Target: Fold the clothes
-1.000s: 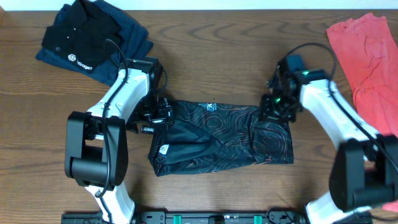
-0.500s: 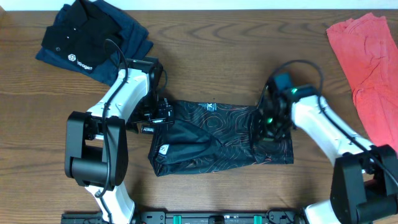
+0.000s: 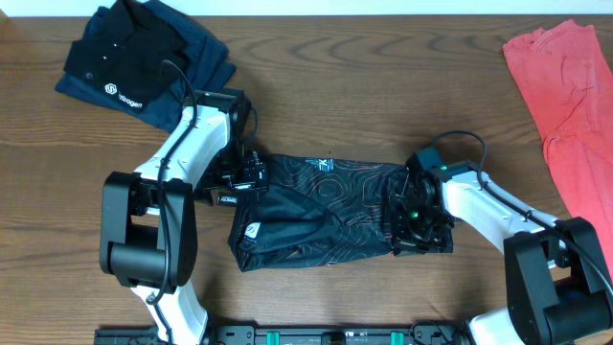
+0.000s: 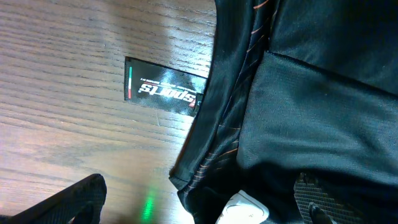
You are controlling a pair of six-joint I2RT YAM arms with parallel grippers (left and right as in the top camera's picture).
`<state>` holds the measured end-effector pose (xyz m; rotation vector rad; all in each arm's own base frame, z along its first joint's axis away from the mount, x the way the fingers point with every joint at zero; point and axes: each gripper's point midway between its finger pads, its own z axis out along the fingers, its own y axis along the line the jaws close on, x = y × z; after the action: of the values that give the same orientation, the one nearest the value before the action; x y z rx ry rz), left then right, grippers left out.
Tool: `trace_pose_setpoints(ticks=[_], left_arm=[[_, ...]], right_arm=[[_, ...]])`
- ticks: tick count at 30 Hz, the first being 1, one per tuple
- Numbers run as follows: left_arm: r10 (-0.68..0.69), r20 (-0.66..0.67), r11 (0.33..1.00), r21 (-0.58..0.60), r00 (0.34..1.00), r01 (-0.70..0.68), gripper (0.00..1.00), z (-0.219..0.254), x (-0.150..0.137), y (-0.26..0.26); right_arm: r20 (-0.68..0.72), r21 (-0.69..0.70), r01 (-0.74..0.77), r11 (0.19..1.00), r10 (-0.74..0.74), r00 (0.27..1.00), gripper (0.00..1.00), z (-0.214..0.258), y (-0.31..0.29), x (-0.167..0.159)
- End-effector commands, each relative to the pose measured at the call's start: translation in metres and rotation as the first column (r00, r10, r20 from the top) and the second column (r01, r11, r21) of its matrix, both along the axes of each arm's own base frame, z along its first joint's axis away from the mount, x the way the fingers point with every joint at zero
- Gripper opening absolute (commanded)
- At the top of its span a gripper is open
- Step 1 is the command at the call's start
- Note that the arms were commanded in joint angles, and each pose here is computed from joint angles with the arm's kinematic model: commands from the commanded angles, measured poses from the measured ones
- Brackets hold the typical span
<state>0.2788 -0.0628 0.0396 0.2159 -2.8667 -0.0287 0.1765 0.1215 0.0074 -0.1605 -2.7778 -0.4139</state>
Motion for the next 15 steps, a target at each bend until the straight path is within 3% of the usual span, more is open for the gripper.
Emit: trace_pose_setpoints(ticks=[1,6,11,13,15], left_arm=[[0.003,0.002,1.000,-0.001,1.000,-0.003,0.98,0.002,-0.001,0.002],[0.003,0.002,1.000,-0.001,1.000,-0.003,0.98,0.002,-0.001,0.002],[0.003,0.002,1.000,-0.001,1.000,-0.003,0.98,0.002,-0.001,0.002],[0.003,0.002,1.000,-0.001,1.000,-0.003,0.98,0.002,-0.001,0.002],[0.003,0.002,1.000,-0.001,1.000,-0.003,0.98,0.002,-0.001,0.002]], right_arm=[[0.082,0.022,0.004,1.000,-0.006,0.997,0.04,0.023,0.006,0.024],[0.187,-0.122,0.039,0.992,-0.016,0.982,0.22,0.063,-0.028,0.053],[0.302,-0.146,0.130,0.981,-0.081,0.950,0.79,0.102,-0.068,0.079],[0.331,-0.140,0.183,0.973,-0.128,0.935,0.92,0.107,-0.085,0.084],[0.336,-0.137,0.221,0.966,-0.165,0.927,0.96,0.108,-0.102,0.086]])
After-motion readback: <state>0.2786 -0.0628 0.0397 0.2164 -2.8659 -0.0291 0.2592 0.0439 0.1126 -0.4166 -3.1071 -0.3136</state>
